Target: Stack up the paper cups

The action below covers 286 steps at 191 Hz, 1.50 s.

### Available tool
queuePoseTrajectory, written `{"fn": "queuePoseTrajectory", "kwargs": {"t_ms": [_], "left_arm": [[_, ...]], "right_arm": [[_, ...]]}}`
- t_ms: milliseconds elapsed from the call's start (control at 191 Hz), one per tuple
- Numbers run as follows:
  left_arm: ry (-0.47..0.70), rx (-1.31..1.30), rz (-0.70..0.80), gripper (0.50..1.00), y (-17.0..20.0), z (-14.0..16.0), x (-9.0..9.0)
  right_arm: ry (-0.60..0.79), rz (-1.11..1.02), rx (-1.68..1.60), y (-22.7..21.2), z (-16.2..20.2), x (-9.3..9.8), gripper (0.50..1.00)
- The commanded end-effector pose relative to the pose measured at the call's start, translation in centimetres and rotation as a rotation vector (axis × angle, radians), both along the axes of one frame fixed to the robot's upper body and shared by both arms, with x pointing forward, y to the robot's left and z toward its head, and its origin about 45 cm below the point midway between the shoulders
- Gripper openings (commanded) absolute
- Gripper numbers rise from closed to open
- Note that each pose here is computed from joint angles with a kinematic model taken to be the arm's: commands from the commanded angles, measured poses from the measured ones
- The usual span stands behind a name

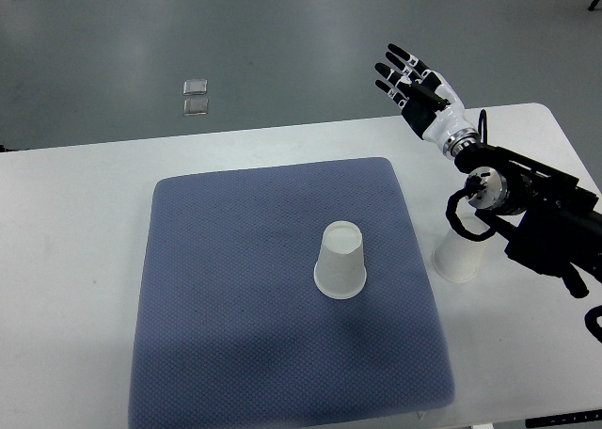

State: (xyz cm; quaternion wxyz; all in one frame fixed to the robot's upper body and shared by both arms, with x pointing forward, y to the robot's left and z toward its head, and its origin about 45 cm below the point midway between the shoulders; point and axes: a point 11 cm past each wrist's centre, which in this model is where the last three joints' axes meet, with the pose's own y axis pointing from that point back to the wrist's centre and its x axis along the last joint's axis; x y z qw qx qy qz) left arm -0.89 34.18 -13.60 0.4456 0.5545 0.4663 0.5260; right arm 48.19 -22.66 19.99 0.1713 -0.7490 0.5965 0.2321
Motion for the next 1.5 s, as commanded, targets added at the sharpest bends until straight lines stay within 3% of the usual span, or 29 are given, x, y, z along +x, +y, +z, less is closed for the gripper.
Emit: {"fn": "queuePoseTrajectory", "kwargs": {"t_ms": [0, 792, 1113, 1296, 1496], "left_arm": [[0.0, 0.0, -0.001, 1.0, 0.0, 0.0, 0.0], [0.001, 0.0, -0.001, 1.0, 0.0, 0.0, 0.0], [0.001, 0.0, -0.001, 1.0, 0.0, 0.0, 0.0], [0.001, 0.0, -0.002, 1.0, 0.0, 0.0, 0.0], [0.001, 0.0, -0.001, 1.0, 0.0, 0.0, 0.0]], "right_arm": [[0.002, 0.002, 0.0, 0.1, -0.1, 0.0, 0.919], [-0.007, 0.002, -0.009, -0.5, 0.5, 0.1, 0.919], [-0.151, 0.095, -0.267, -3.6, 5.9, 0.9, 0.917], [-0.258, 0.265, -0.588, -5.2, 9.1, -0.6, 0.917], [-0.308, 0.501, -0.938, -6.8, 10.4, -4.1, 0.917]]}}
